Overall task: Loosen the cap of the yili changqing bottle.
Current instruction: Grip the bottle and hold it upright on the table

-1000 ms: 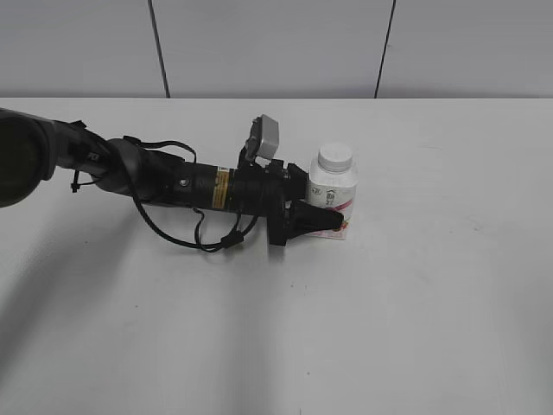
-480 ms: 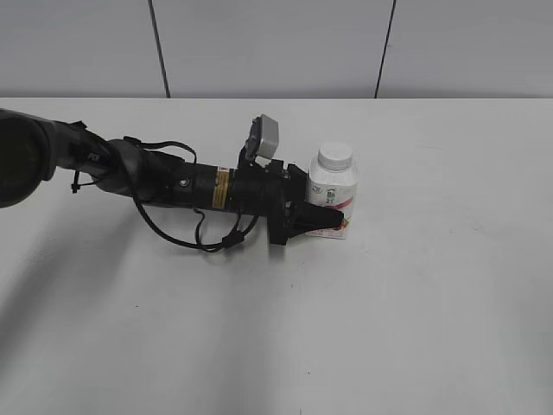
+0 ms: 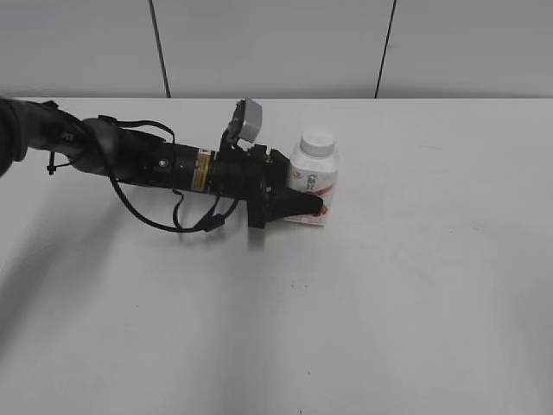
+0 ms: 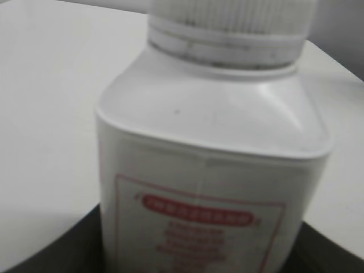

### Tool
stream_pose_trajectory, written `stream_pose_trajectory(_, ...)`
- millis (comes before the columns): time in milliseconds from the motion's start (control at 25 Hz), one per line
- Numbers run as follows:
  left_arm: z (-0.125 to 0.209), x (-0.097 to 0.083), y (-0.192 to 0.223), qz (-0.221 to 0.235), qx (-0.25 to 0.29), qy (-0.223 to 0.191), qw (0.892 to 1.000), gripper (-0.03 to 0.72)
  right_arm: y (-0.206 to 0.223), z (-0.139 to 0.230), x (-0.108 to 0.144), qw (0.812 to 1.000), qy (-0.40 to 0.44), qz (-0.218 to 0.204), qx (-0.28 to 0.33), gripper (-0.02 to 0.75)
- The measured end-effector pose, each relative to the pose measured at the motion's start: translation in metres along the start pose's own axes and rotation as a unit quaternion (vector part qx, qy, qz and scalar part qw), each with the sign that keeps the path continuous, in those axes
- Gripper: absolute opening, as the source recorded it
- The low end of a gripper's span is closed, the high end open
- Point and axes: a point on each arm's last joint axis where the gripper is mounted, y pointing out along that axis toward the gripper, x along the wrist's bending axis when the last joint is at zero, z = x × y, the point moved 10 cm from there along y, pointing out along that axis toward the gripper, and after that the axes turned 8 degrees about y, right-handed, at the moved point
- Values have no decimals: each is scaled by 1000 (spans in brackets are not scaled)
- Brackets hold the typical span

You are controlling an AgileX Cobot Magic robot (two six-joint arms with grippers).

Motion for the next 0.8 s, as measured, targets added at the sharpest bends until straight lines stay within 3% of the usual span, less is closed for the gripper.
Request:
stream_pose_trajectory(240, -20, 7, -16, -11, 0, 13, 1000, 418, 0, 0, 0, 1000, 0, 0, 0, 565)
stream_pose_trajectory(560, 9, -16, -19, 0, 15, -9, 1000, 418, 0, 0, 0, 1000, 0, 0, 0, 565)
stream_pose_trajectory(800, 13, -10, -28, -19, 8, -6, 1000, 418, 0, 0, 0, 1000, 0, 0, 0, 565)
